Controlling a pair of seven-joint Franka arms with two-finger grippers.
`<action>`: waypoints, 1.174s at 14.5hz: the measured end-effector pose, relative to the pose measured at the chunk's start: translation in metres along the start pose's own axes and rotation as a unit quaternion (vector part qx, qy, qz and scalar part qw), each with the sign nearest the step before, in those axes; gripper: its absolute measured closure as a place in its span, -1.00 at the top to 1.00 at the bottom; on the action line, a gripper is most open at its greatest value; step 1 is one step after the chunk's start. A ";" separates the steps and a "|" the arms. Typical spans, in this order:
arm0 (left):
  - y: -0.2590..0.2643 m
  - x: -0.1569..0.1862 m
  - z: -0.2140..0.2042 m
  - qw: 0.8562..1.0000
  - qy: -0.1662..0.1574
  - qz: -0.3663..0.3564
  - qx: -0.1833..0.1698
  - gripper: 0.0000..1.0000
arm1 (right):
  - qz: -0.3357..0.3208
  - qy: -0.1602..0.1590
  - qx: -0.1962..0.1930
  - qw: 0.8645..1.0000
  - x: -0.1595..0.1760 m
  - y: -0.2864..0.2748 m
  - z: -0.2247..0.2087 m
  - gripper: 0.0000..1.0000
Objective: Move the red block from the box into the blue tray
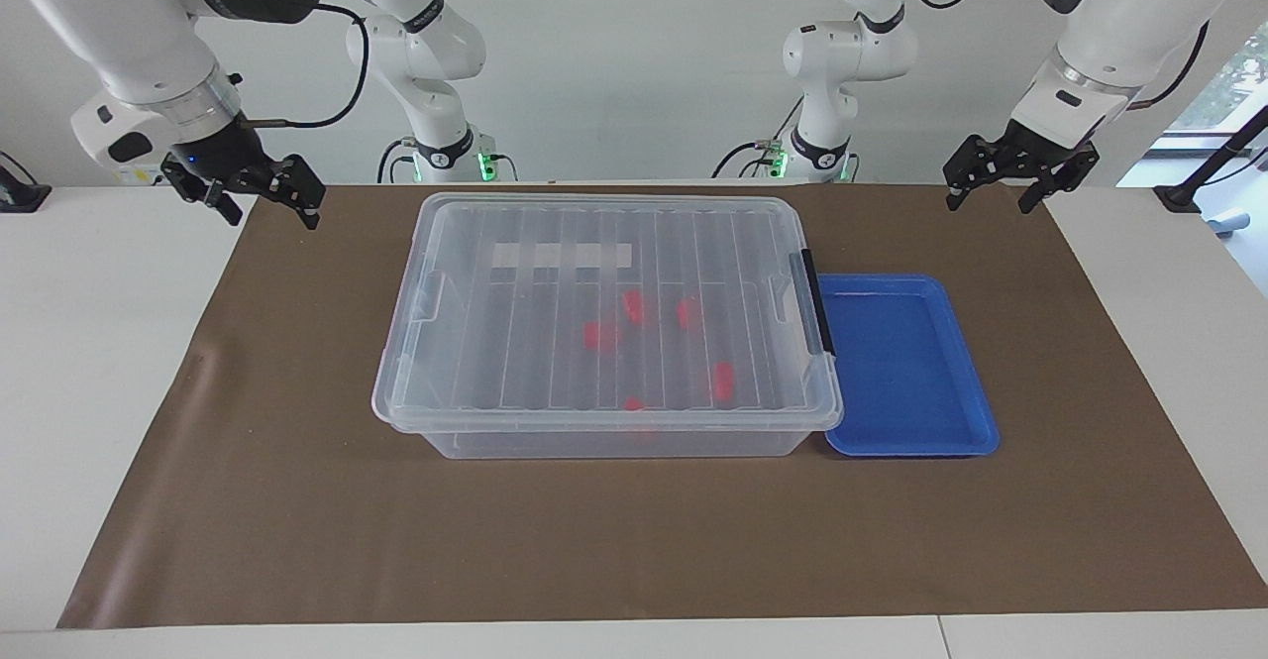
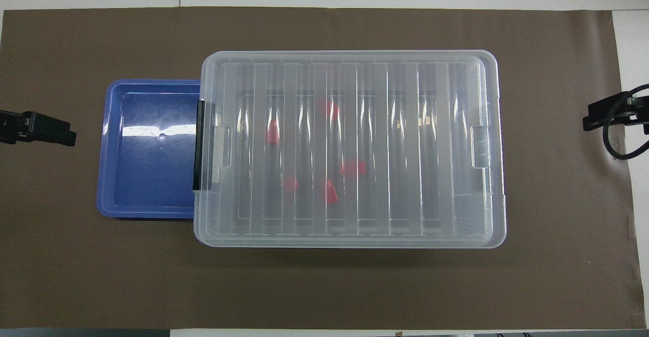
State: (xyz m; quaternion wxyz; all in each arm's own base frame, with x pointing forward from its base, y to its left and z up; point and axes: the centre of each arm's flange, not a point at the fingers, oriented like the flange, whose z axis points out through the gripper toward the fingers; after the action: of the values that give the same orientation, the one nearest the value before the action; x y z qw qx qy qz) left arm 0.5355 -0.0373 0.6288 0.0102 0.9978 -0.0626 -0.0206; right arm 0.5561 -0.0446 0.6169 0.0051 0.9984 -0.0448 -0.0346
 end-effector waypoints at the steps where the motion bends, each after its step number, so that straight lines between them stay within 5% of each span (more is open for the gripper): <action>1: 0.000 0.000 0.000 1.000 0.000 0.000 0.000 1.00 | 0.000 0.000 0.000 1.000 0.000 0.000 0.000 1.00; 9: 0.000 0.000 0.000 1.000 0.000 0.000 0.000 1.00 | -0.005 -0.002 0.000 1.000 0.000 -0.006 0.006 1.00; 17: 0.000 0.000 0.000 1.000 0.000 0.000 0.000 1.00 | 0.021 0.021 0.002 1.000 0.006 -0.098 0.092 1.00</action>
State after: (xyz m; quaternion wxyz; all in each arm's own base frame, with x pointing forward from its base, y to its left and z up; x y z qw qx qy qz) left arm 0.5355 -0.0373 0.6288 0.0102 0.9978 -0.0626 -0.0206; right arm 0.5646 0.0519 0.5233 0.0044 0.9978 -0.0655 -0.0134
